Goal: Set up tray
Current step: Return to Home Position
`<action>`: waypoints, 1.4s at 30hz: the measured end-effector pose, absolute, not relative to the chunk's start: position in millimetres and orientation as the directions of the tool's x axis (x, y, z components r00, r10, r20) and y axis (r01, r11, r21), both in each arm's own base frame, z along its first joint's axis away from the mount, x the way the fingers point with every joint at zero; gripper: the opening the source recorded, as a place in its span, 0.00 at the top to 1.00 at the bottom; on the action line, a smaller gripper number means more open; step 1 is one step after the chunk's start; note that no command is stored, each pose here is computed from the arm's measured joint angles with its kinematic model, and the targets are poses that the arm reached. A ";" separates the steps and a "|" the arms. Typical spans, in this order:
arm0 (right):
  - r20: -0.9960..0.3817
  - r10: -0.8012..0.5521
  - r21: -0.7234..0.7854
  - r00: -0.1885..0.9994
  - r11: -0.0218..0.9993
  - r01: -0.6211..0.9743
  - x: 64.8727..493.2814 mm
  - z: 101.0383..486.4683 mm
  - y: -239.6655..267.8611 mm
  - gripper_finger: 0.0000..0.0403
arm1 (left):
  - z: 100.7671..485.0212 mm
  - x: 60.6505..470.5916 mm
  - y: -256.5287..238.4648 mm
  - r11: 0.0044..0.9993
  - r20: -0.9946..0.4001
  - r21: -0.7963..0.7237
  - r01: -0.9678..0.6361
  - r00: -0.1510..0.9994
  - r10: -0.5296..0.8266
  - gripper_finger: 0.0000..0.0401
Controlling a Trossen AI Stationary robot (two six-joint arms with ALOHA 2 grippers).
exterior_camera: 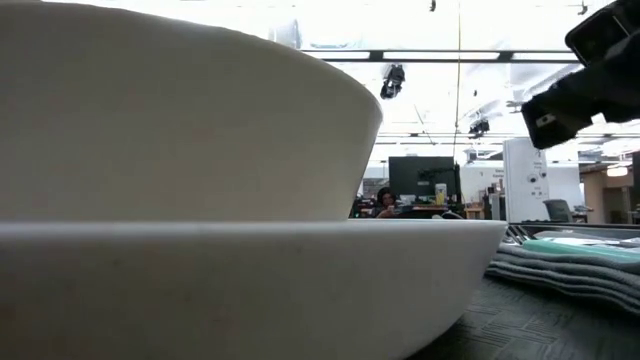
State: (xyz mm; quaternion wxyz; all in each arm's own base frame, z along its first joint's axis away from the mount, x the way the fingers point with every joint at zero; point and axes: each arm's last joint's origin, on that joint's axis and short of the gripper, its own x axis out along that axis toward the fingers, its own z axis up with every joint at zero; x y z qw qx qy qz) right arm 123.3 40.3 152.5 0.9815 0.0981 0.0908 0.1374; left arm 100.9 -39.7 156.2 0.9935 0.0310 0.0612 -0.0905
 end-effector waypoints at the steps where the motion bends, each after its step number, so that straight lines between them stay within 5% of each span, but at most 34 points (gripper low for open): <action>1: -0.162 0.287 0.217 0.944 0.944 -0.249 122.5 151.6 40.0 0.72 | 156.2 100.9 -39.7 0.982 -0.127 0.050 0.183 0.976 -0.176 0.44; 20: -0.377 0.273 0.183 0.885 0.959 -0.218 113.2 131.6 37.2 0.72 | 156.2 100.9 -39.7 0.982 -0.127 0.050 0.183 0.976 -0.176 0.44; 42: -0.383 0.273 0.191 0.882 0.958 -0.214 113.0 131.0 37.1 0.72 | 156.3 100.9 -39.7 0.982 -0.127 0.050 0.183 0.976 -0.176 0.44</action>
